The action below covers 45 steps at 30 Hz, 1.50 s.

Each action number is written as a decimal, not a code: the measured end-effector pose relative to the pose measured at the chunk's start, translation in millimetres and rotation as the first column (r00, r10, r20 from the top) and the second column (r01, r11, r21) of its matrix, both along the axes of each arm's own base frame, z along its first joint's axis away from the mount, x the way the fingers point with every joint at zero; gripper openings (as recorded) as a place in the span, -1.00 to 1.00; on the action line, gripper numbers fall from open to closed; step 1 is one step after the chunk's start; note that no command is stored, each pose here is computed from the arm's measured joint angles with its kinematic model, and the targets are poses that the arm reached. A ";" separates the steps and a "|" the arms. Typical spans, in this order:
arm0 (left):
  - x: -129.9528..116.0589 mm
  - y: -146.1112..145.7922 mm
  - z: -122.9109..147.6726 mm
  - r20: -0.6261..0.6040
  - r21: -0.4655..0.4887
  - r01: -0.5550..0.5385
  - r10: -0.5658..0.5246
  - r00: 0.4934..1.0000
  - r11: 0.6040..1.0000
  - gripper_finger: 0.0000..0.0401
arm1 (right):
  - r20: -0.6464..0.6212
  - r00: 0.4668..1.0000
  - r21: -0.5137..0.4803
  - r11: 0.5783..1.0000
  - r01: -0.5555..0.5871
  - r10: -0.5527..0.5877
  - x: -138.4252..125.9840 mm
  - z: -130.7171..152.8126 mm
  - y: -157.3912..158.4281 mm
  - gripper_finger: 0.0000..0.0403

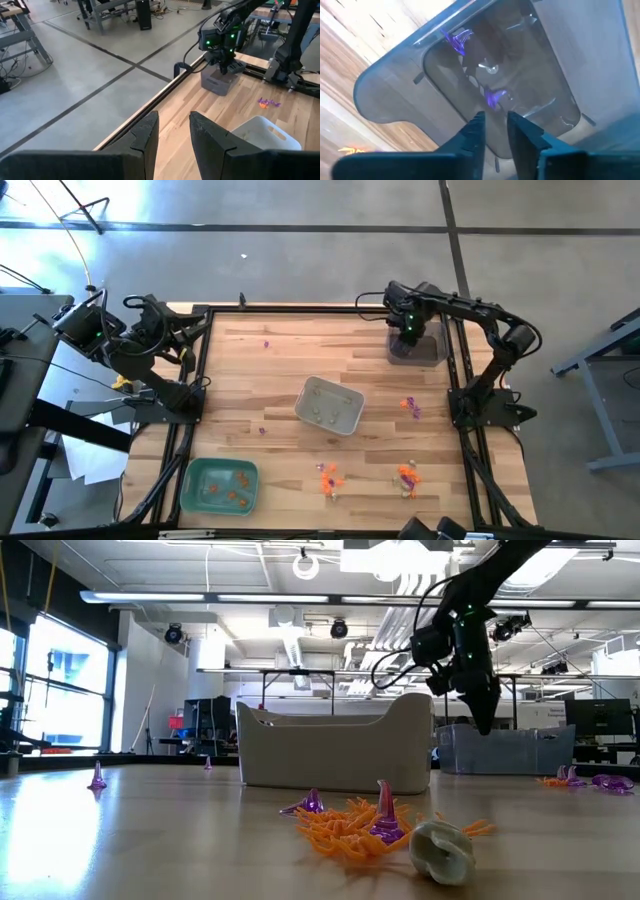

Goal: Sort Halloween decoration
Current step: Put the violet witch hat toy into the black bin

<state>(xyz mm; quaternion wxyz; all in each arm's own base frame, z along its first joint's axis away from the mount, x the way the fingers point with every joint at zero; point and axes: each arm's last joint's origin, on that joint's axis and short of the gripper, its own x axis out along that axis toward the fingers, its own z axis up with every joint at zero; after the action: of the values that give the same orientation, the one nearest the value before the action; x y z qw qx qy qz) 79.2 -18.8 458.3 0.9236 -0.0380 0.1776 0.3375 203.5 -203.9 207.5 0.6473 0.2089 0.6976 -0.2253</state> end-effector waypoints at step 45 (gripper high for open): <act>77.6 53.9 -201.7 -0.419 -0.318 -0.558 0.414 0.808 0.767 -0.52 | 0.409 0.859 -0.418 0.900 -0.125 0.309 78.4 150.7 61.7 -0.44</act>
<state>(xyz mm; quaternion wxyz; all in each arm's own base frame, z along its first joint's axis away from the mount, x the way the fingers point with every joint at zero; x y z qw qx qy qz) 156.8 35.1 256.6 0.7287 -0.2279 0.3799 0.5223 281.9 -142.2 358.2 0.8447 0.0470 0.4846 -0.2223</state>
